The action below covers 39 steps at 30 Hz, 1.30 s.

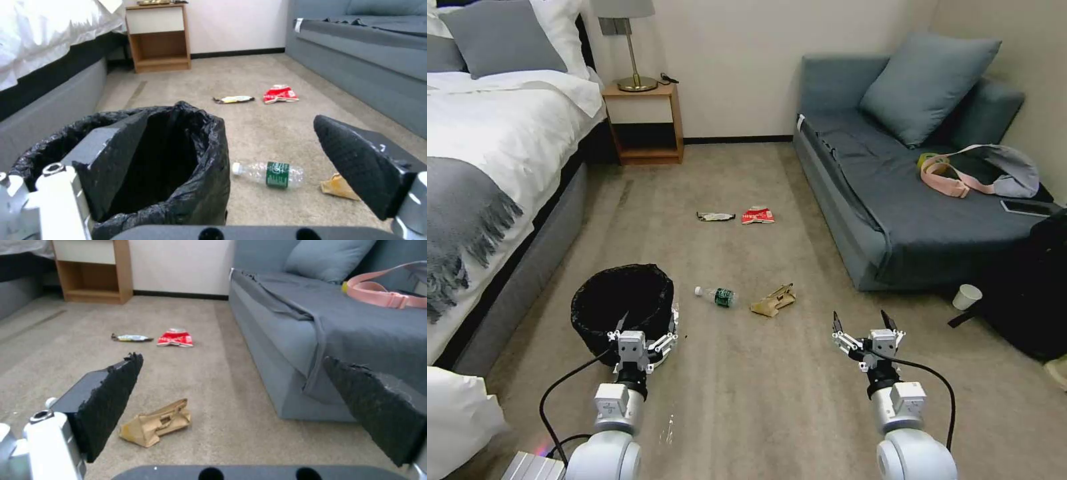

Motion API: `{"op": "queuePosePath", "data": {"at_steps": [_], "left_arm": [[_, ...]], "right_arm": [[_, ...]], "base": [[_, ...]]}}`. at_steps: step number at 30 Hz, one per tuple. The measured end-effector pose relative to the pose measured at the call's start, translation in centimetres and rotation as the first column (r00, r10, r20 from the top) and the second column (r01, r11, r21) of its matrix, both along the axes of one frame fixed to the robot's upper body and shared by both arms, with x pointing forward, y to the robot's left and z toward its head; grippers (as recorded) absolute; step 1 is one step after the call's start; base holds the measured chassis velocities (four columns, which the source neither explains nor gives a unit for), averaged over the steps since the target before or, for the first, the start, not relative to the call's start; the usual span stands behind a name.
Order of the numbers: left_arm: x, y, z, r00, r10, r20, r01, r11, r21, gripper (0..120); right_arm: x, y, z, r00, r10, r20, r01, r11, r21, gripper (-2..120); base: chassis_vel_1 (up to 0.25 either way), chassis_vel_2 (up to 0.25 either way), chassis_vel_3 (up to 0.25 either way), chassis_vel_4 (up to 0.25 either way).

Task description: Pick up the trash bin, then pick up the garbage on the floor and place it into the trash bin.

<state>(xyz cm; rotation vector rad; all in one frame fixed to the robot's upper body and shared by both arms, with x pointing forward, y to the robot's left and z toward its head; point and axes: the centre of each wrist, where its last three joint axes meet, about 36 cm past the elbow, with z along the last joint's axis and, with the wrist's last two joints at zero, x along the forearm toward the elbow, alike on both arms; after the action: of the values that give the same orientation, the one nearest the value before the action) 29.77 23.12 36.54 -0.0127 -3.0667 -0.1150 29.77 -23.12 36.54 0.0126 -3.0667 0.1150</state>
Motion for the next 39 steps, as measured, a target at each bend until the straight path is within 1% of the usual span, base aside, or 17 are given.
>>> {"op": "queuePosePath", "data": {"at_steps": [6, 11, 14, 16, 19, 20, 22, 25, 28, 30, 31, 32, 33, 34, 35, 38, 39], "left_arm": [[0.0, 0.0, 0.0, 1.000, 0.000, 0.000, 0.000, 1.000, 0.000, 100], [0.9, 1.2, 1.4, 0.999, 0.044, -0.017, -0.044, 0.999, -0.015, 100], [2.2, 3.0, 3.8, 0.994, 0.104, -0.046, -0.106, 0.994, -0.037, 100], [2.4, 3.2, 4.0, 0.993, 0.111, -0.049, -0.113, 0.993, -0.039, 100], [3.5, 4.8, 6.7, 0.984, 0.161, -0.081, -0.166, 0.984, -0.058, 100], [3.5, 4.8, 6.7, 0.984, 0.161, -0.081, -0.166, 0.984, -0.058, 100], [4.0, 5.5, 7.9, 0.980, 0.181, -0.087, -0.187, 0.981, -0.060, 100], [4.2, 5.7, 8.6, 0.978, 0.183, -0.100, -0.190, 0.979, -0.066, 100], [4.9, 6.7, 11.5, 0.973, 0.205, -0.109, -0.213, 0.974, -0.071, 100], [4.9, 6.8, 11.8, 0.972, 0.207, -0.110, -0.215, 0.974, -0.072, 100], [5.1, 7.0, 12.7, 0.971, 0.211, -0.113, -0.220, 0.973, -0.073, 100], [5.3, 7.4, 14.2, 0.968, 0.219, -0.118, -0.229, 0.971, -0.072, 100], [5.3, 7.5, 14.4, 0.968, 0.220, -0.119, -0.230, 0.971, -0.072, 100], [5.4, 7.8, 15.8, 0.966, 0.225, -0.125, -0.235, 0.969, -0.070, 100], [5.4, 7.8, 15.8, 0.966, 0.225, -0.125, -0.235, 0.969, -0.070, 100], [5.5, 8.5, 19.0, 0.963, 0.233, -0.137, -0.243, 0.968, -0.060, 100], [5.7, 8.6, 19.4, 0.962, 0.236, -0.139, -0.245, 0.968, -0.056, 100]], "right_arm": [[0.0, 0.0, 0.0, 1.000, 0.000, 0.000, 0.000, 1.000, 0.000, 100], [0.3, -0.2, 1.1, 0.999, -0.021, -0.028, 0.022, 0.999, 0.049, 100], [0.7, -0.6, 3.0, 0.996, -0.044, -0.081, 0.054, 0.991, 0.124, 100], [0.8, -0.6, 3.3, 0.995, -0.046, -0.087, 0.057, 0.990, 0.132, 100], [1.1, -0.9, 5.3, 0.988, -0.046, -0.150, 0.077, 0.976, 0.205, 100], [1.1, -0.9, 5.3, 0.988, -0.046, -0.150, 0.077, 0.976, 0.205, 100], [1.2, -1.1, 6.2, 0.984, -0.041, -0.172, 0.080, 0.970, 0.228, 100], [1.3, -1.4, 6.6, 0.982, -0.031, -0.186, 0.075, 0.969, 0.234, 100], [1.8, -3.0, 8.5, 0.977, -0.003, -0.214, 0.055, 0.969, 0.240, 100], [1.9, -3.2, 8.8, 0.976, 0.002, -0.218, 0.051, 0.969, 0.240, 100], [2.0, -3.5, 9.4, 0.975, 0.012, -0.223, 0.044, 0.969, 0.241, 100], [2.3, -4.2, 10.5, 0.970, 0.032, -0.241, 0.029, 0.970, 0.243, 100], [2.3, -4.3, 10.6, 0.969, 0.034, -0.243, 0.027, 0.970, 0.243, 100], [2.5, -4.9, 11.8, 0.964, 0.055, -0.259, 0.010, 0.970, 0.242, 100], [2.5, -4.9, 11.8, 0.964, 0.055, -0.259, 0.010, 0.970, 0.242, 100], [2.9, -6.0, 14.2, 0.950, 0.104, -0.296, -0.033, 0.971, 0.237, 100], [3.1, -6.1, 14.5, 0.946, 0.116, -0.304, -0.042, 0.970, 0.241, 100]], "base": [[0.000, 0.000, 0.000, 0.000], [0.000, 0.000, 0.000, 0.000], [0.000, 0.000, 0.000, 0.000], [0.000, 0.000, 0.000, 0.000], [0.000, 0.000, 0.000, 0.000], [0.000, 0.000, 0.000, 0.000], [0.000, 0.000, 0.000, 0.000], [0.000, 0.000, 0.000, 0.000], [0.000, 0.000, 0.000, 0.000], [0.000, 0.000, 0.000, 0.000], [0.000, 0.000, 0.000, 0.000], [0.000, 0.000, 0.000, 0.000], [0.000, 0.000, 0.000, 0.000], [0.000, 0.000, 0.000, 0.000], [0.000, 0.000, 0.000, 0.000], [0.000, 0.000, 0.000, 0.000], [0.000, 0.000, 0.000, 0.000]]}}
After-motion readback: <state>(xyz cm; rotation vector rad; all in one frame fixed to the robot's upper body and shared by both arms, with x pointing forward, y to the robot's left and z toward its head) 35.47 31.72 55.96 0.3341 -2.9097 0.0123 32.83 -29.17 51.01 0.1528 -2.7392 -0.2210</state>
